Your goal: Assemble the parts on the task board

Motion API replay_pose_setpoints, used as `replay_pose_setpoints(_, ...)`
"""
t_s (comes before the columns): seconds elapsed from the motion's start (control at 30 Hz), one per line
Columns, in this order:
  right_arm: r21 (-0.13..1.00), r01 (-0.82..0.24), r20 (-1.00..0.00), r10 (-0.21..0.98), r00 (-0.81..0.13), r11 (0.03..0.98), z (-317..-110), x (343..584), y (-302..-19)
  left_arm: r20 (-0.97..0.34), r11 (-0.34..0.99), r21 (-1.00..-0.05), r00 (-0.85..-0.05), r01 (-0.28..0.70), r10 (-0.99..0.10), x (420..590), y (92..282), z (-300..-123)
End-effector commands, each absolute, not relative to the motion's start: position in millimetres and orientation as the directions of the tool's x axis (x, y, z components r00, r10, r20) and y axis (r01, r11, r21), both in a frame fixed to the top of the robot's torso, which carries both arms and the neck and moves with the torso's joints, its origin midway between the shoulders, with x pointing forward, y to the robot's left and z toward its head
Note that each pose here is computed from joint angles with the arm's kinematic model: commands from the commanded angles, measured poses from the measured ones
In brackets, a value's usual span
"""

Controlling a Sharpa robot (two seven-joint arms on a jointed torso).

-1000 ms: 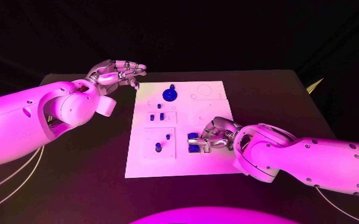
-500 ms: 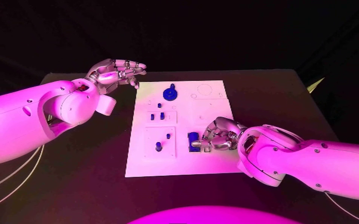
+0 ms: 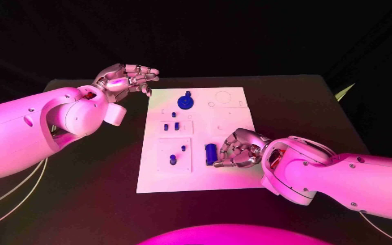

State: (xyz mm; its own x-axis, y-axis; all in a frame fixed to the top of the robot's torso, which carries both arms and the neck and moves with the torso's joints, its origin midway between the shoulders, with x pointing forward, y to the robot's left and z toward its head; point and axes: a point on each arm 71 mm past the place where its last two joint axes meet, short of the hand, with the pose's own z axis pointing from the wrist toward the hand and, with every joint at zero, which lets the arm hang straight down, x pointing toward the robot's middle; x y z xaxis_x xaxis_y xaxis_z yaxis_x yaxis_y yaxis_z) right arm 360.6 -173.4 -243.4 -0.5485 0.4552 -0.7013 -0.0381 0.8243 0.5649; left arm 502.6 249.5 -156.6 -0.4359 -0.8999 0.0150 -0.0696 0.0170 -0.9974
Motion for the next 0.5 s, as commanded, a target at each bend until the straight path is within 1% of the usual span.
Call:
replay_pose_setpoints(0.03,0.552,-0.069,-0.710,0.425,-0.561,0.831,-244.7,361.1,-170.8,0.024,0.007,-0.998,-0.449,-0.068,-0.893,501.9,247.3,-155.6)
replay_pose_setpoints(0.5,0.528,-0.043,-0.733,0.430,-0.528,0.848,-252.3,369.4,-169.9,0.024,0.008,-0.997,-0.449,-0.071,-0.893,501.7,248.2,-155.9)
